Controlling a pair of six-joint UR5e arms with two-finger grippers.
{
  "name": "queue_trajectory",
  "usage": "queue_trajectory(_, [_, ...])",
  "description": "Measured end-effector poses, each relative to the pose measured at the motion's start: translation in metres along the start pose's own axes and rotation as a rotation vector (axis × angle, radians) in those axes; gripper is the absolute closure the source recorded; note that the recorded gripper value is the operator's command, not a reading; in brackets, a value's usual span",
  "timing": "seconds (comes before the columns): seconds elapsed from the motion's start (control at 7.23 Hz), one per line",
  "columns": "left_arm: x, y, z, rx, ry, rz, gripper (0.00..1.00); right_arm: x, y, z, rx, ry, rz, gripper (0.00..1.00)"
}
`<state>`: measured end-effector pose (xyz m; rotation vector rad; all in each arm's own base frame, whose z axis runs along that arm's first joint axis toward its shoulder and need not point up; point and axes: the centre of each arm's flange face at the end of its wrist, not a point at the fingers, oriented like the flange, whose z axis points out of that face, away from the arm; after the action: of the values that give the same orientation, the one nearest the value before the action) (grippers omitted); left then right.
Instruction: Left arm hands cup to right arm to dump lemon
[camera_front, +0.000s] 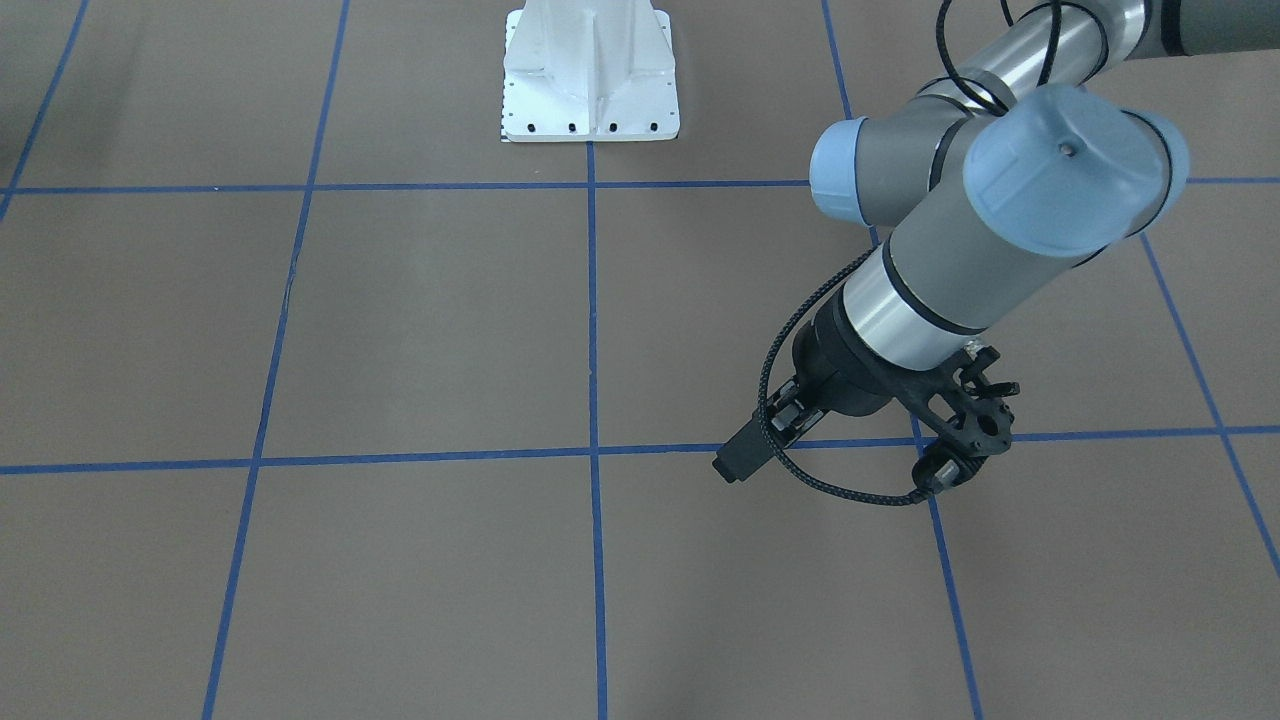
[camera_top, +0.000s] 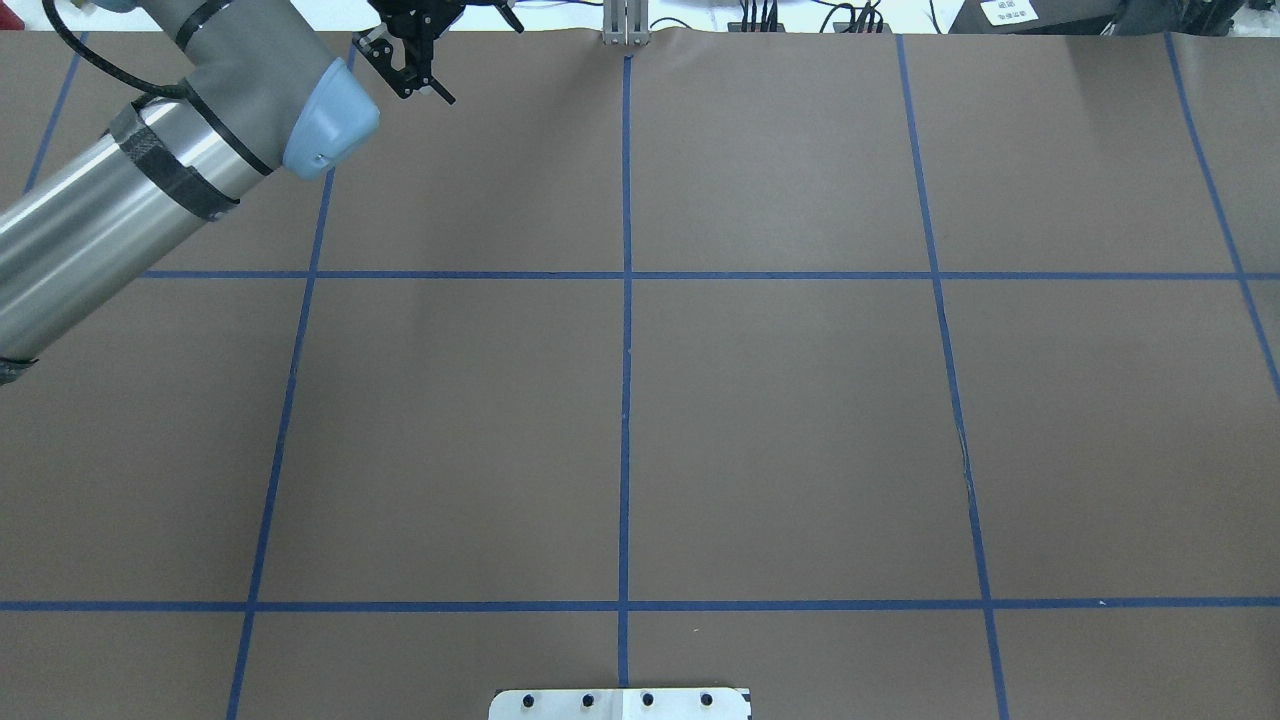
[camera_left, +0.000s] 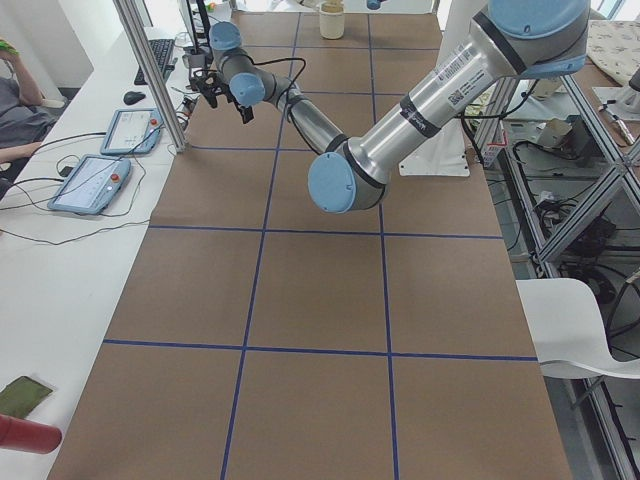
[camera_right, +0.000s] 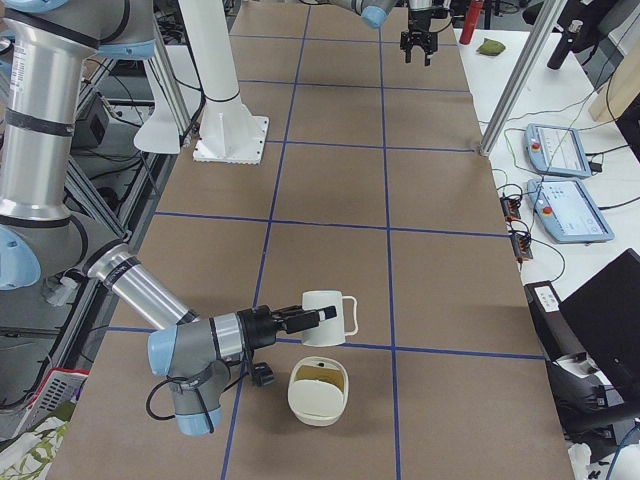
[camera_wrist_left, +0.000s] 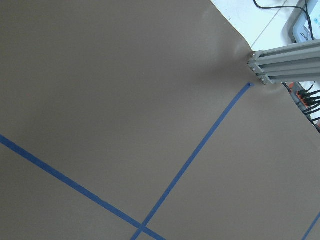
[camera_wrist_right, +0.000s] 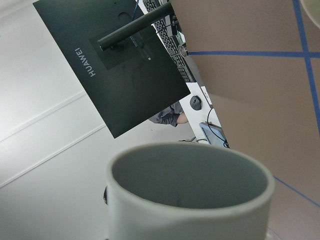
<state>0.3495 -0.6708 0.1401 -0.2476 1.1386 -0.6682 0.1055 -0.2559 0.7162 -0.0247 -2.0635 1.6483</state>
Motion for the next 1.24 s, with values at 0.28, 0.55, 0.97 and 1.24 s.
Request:
queue_trajectory(0.28, [0.0, 0.0, 0.0, 0.0, 0.0, 0.0, 0.0, 0.002, -0.002, -0.002, 0.002, 0.006, -0.175, 0.92])
queue_trajectory(0.55, [0.0, 0.001, 0.001, -0.001, -0.001, 0.001, 0.0, 0.008, -0.003, -0.009, -0.015, 0.019, -0.379, 0.92])
queue_trajectory(0.97, [0.0, 0.004, 0.004, -0.002, -0.002, 0.003, 0.0, 0.018, -0.007, -0.016, -0.039, 0.069, -0.715, 0.92])
queue_trajectory(1.24, [0.0, 0.003, 0.005, 0.006, -0.003, 0.005, 0.0, 0.029, -0.016, -0.025, -0.043, 0.118, -0.946, 0.92])
